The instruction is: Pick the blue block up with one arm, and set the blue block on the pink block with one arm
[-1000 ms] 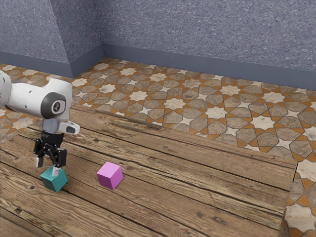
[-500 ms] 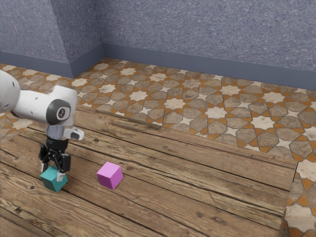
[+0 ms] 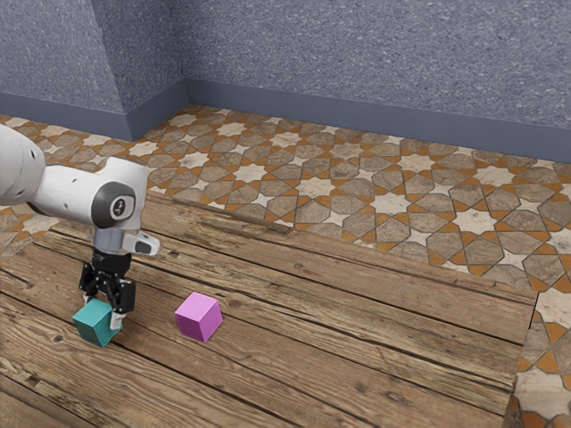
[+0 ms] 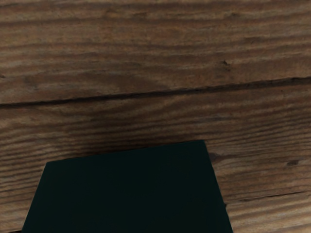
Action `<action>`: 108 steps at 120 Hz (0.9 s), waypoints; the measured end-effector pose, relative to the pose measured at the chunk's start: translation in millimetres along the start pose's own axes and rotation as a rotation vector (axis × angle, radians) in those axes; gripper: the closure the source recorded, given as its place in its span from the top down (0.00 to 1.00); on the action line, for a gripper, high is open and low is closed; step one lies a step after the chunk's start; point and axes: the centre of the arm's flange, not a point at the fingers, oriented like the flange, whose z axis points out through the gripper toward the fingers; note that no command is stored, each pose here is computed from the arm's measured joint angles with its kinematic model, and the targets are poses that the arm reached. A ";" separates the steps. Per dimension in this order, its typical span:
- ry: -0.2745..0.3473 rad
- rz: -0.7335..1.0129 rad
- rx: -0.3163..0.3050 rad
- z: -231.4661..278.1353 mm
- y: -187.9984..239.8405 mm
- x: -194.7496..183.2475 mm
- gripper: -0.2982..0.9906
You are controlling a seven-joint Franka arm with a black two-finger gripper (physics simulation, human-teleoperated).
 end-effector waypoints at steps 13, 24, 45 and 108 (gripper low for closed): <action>0.001 0.001 0.000 0.2 0.1 0.4 0.73; 0.002 0.001 0.001 0.0 -0.2 0.4 0.66; 0.003 0.002 0.004 0.0 -0.6 0.5 0.56; 0.010 0.006 0.011 -119.8 58.2 10.5 0.52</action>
